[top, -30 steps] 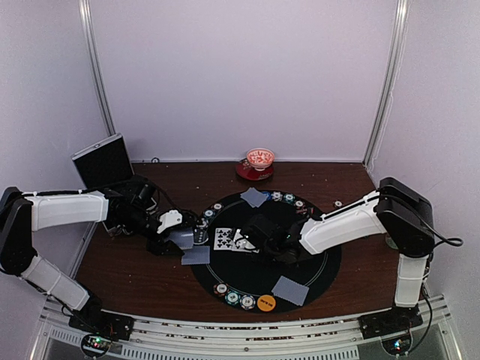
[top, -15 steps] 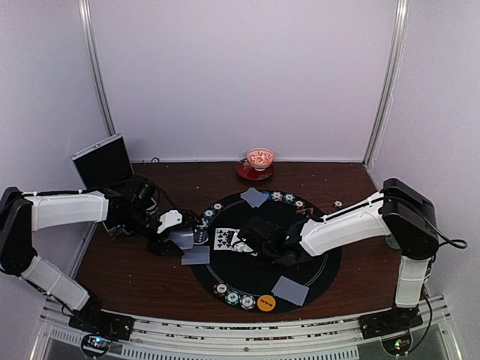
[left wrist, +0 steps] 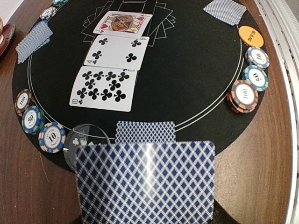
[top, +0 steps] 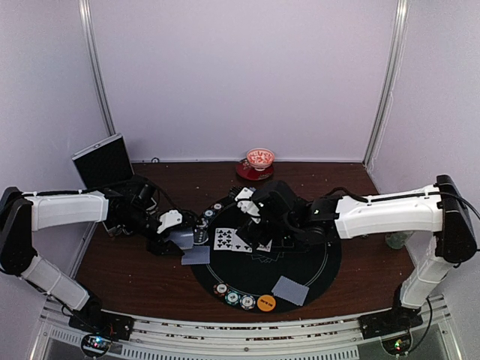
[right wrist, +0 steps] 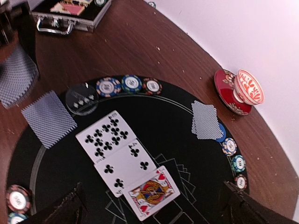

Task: Distribute texas hold em gaming equipment
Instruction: Distribute the poker card in the community card area.

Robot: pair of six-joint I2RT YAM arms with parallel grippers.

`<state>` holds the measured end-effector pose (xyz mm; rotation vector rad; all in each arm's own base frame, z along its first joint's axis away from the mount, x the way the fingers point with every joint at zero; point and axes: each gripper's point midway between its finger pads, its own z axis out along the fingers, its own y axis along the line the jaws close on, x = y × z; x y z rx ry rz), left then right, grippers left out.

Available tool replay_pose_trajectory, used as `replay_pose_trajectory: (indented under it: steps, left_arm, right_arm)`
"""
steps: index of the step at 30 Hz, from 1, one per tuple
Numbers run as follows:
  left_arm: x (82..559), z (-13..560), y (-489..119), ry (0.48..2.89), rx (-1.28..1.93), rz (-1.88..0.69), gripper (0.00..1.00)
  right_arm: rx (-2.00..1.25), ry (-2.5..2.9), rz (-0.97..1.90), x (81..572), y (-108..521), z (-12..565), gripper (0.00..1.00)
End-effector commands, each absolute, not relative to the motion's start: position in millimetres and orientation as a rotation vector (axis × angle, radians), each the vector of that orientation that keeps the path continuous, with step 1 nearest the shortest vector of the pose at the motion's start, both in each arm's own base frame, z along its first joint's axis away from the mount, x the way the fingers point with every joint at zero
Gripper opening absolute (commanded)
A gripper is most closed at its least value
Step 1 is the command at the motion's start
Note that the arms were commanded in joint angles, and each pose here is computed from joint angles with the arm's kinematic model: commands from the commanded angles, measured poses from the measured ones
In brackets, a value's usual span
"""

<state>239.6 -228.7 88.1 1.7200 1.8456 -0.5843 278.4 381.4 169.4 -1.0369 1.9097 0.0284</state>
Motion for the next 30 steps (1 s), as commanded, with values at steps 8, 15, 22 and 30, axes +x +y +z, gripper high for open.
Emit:
replay_pose_trajectory:
  steps: [8,15,22,30]
  left_arm:
    - [238.9,97.2,-232.2,1.793,1.721,-0.595,0.58]
    - [238.1,99.5,-232.2,1.787,1.718,-0.596,0.58]
    - [238.2,98.9,-232.1,1.787,1.721,-0.593,0.58]
    - [238.0,97.9,-232.2,1.789,1.723,-0.595,0.58]
  right_arm:
    - [-0.576,2.052,0.800,259.6,436.0,211.9,1.00]
    - [-0.446,2.134,0.991,261.6,466.3,187.7,1.00]
    - [-0.449,2.166,1.050,263.6,487.1,170.9,0.98]
    - [-0.192,2.171,0.839,319.5,429.7,175.9,1.00]
